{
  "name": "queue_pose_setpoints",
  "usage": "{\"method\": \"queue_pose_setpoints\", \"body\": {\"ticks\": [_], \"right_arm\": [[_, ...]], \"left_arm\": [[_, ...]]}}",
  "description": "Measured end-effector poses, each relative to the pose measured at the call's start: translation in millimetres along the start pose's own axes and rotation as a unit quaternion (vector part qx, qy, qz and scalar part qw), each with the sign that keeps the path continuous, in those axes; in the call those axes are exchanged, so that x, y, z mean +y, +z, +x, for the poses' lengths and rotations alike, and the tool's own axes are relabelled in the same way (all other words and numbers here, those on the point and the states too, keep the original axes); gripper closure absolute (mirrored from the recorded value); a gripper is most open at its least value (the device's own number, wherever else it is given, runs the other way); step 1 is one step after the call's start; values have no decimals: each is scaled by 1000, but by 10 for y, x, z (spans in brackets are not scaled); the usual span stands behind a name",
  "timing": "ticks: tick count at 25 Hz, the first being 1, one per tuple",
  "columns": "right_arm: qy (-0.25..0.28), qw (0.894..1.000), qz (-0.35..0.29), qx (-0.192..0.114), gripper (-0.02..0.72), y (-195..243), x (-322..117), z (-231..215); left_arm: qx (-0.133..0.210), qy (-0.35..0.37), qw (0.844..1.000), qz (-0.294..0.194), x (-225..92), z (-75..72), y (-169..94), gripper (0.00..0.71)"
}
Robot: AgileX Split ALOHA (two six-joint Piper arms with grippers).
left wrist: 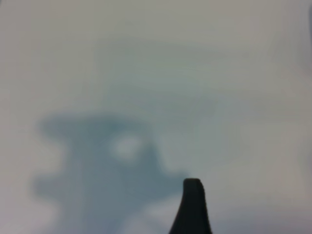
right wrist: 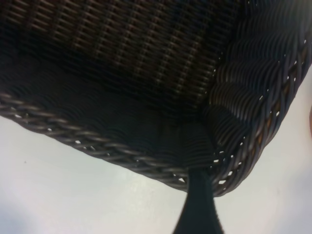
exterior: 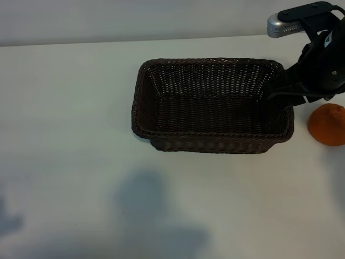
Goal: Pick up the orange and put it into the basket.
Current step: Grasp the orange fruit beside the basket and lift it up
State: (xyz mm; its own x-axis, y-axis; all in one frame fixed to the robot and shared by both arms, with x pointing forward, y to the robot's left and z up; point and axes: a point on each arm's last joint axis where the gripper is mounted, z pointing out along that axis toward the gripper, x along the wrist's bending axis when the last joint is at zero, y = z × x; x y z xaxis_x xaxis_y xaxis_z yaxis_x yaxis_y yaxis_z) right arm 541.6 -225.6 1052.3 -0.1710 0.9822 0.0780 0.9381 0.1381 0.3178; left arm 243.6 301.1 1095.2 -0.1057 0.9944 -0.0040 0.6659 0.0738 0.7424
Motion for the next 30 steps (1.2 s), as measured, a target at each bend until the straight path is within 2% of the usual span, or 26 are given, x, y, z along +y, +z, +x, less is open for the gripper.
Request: {"method": "queue_pose_setpoints", "body": {"ticks": [8, 12, 21, 25, 30], "right_arm": [[-8, 1000, -1, 0, 178, -3, 2, 0], [-9, 1000, -1, 0, 178, -3, 2, 0], [-12, 1000, -23, -2, 189, -3, 44, -4], [-26, 999, -30, -31, 205, 5, 61, -54], [-14, 995, -38, -88, 205, 79, 114, -246]], "left_arm": [[1, -3, 1000, 22, -409, 2, 284, 114], [1, -3, 1000, 5, -400, 4, 338, 114], [3, 1, 1000, 2, -397, 7, 349, 115], [3, 1, 1000, 1, -395, 7, 349, 114], [3, 1, 1000, 1, -397, 7, 353, 114]]}}
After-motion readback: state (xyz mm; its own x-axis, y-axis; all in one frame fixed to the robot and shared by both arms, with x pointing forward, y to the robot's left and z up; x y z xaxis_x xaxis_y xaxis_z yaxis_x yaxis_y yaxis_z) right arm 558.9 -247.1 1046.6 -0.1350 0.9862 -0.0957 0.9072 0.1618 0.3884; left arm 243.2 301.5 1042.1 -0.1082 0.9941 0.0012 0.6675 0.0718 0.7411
